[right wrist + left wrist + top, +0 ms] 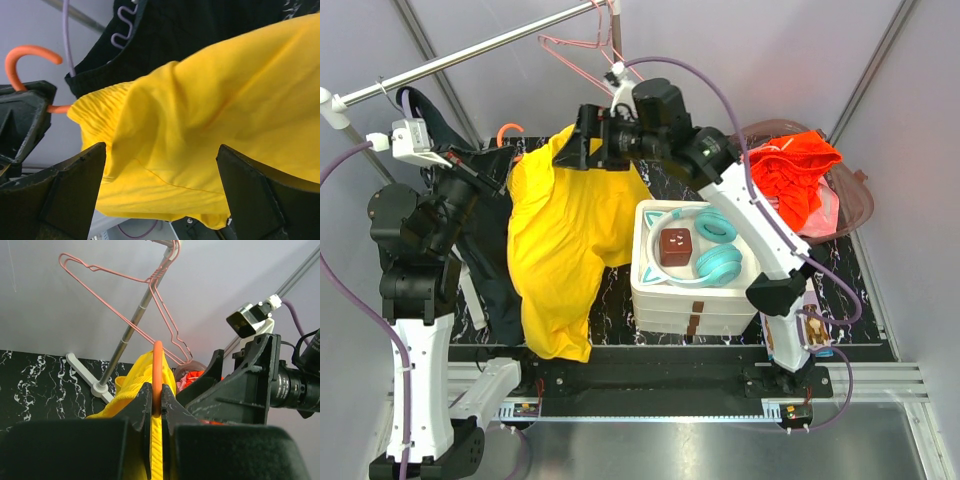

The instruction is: Remove the shorts from the hanger

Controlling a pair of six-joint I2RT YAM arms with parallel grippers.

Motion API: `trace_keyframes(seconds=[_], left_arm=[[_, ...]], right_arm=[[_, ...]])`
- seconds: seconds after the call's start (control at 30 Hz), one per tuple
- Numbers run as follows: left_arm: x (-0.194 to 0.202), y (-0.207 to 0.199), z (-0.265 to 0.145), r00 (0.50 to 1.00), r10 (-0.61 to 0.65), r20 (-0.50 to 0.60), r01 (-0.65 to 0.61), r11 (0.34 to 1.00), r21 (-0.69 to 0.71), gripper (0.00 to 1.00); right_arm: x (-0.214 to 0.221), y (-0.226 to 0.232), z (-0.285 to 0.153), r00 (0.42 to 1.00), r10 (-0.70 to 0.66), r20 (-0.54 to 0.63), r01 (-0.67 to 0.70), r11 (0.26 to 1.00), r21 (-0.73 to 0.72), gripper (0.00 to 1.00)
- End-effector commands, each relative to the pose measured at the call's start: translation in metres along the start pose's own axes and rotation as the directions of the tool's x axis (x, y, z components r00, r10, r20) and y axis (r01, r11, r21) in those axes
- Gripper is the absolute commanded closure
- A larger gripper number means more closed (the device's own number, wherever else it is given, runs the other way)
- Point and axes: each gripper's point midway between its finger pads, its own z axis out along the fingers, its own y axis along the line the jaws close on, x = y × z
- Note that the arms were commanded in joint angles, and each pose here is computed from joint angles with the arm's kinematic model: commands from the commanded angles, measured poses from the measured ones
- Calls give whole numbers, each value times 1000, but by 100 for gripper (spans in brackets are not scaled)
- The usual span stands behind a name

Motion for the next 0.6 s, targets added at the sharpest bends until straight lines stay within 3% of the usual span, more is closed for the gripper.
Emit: trace_keyframes(seconds=[0.0,0.1,0.2,0.27,0.47,0.57], left_arm=[[-25,-29,-11,997,-9,74,2,995,97,100],[-18,-30,-10,998,-24,55,17,993,118,100],[-16,-34,-11,999,-25,43,19,990,137,100],[-15,-34,-13,999,-18,38,12,991,135,100],[-4,-37,-10,999,-36,-15,38,985,167,100],[-3,-36,-14,1000,3,-8,-2,986,168,100]], right_arm=[[-22,42,-3,994,13,108,-1,994,-109,2],[-16,33,11,995,27,96,-19,996,-90,12],[-18,28,13,994,28,107,-21,997,-69,33],[-21,22,15,991,27,127,-22,999,-43,55],[-22,14,16,991,1,137,0,1000,-5,100],[-31,-10,7,984,-16,176,-4,994,111,100]])
